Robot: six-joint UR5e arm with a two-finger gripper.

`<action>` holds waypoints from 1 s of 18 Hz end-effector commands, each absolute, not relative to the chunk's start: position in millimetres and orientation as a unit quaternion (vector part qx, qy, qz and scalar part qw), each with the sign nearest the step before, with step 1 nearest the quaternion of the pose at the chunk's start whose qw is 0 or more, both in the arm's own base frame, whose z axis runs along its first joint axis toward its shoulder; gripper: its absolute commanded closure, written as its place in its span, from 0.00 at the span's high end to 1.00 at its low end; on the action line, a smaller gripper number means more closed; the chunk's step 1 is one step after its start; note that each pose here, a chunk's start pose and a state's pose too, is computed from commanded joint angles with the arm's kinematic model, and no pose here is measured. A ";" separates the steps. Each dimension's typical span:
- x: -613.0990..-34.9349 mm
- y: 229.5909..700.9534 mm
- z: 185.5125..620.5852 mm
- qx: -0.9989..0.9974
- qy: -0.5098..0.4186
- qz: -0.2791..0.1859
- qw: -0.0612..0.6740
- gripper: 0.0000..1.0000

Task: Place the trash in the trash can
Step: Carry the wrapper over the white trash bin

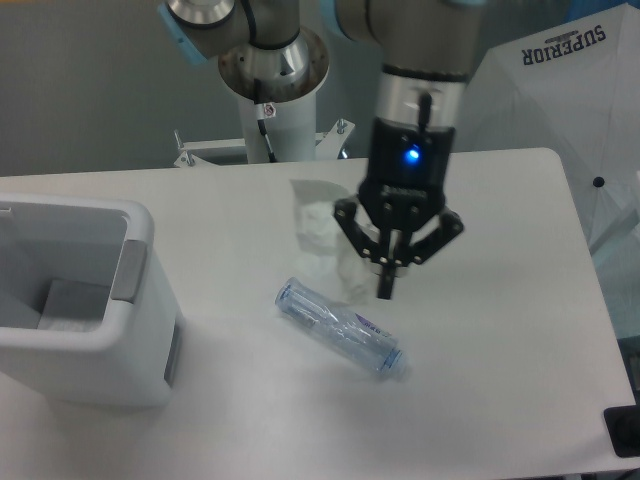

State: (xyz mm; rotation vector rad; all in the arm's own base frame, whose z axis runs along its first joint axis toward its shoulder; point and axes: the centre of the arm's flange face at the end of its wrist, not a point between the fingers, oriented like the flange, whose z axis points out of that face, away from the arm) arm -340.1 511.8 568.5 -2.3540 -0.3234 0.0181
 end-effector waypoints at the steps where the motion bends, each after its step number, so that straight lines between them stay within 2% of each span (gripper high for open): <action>1: -321.1 522.5 570.6 -0.919 -0.117 -0.005 0.376 0.00; 6: -261.9 545.1 584.2 -0.913 -0.123 -0.049 0.387 0.00; 10: -229.3 554.9 592.2 -0.911 -0.118 -0.065 0.390 0.00; 18: -170.1 591.7 568.8 -0.921 -0.077 -0.095 0.369 0.00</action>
